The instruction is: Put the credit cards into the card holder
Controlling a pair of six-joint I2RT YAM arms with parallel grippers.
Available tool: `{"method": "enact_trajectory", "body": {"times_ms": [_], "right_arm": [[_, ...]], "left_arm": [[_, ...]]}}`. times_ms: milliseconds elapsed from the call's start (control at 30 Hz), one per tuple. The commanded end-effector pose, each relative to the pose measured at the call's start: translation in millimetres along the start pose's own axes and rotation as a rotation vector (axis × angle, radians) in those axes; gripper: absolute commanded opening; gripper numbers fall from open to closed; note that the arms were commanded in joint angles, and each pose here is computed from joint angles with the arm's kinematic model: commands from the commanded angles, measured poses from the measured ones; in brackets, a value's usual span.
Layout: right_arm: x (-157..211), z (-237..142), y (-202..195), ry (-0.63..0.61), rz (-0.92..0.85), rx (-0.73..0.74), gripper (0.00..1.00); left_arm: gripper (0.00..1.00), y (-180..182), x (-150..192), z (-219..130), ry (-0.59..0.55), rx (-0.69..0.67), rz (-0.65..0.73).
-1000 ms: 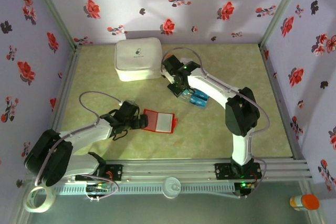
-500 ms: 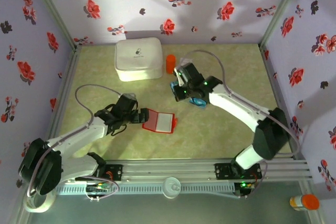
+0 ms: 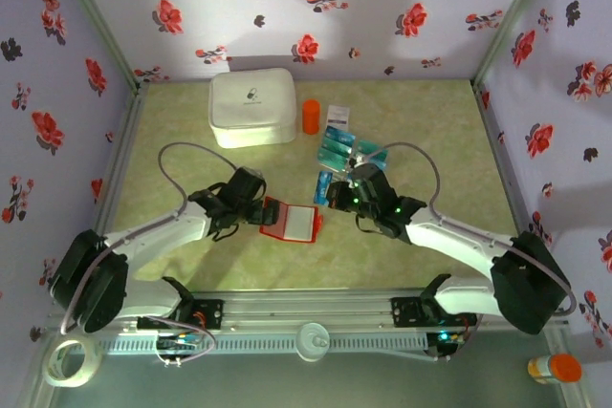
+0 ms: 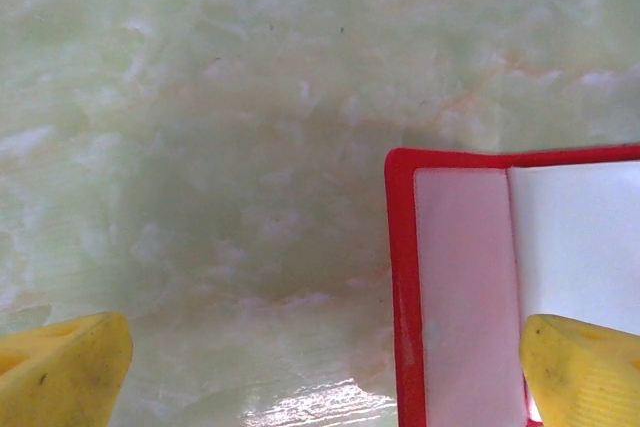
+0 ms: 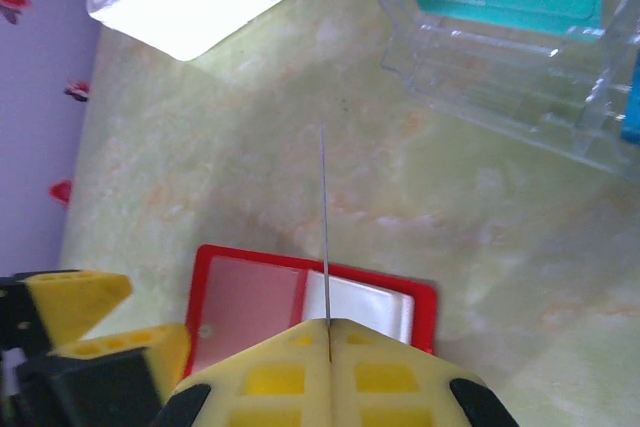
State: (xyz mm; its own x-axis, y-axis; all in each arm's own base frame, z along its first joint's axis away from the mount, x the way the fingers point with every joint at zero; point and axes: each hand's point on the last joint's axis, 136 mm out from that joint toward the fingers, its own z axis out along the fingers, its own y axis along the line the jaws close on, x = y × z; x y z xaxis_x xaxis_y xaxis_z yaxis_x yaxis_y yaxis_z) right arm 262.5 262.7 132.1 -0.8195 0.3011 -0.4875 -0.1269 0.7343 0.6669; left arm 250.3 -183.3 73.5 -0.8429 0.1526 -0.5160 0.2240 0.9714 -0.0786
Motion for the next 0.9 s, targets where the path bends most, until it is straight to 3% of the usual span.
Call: {"method": "enact_trajectory", "body": {"times_ms": [0,467,867], "right_arm": [[-6,0,20,-0.063,0.072,-0.100,0.00],[50,38,24,0.025,0.044,-0.169,0.00],[71,51,11,0.011,0.047,-0.172,0.00]], "left_arm": [[1.00,3,-2,2,-0.002,-0.059,0.049],[1.00,27,21,14,0.044,-0.172,0.051],[1.00,35,44,23,0.081,-0.194,0.031]]}}
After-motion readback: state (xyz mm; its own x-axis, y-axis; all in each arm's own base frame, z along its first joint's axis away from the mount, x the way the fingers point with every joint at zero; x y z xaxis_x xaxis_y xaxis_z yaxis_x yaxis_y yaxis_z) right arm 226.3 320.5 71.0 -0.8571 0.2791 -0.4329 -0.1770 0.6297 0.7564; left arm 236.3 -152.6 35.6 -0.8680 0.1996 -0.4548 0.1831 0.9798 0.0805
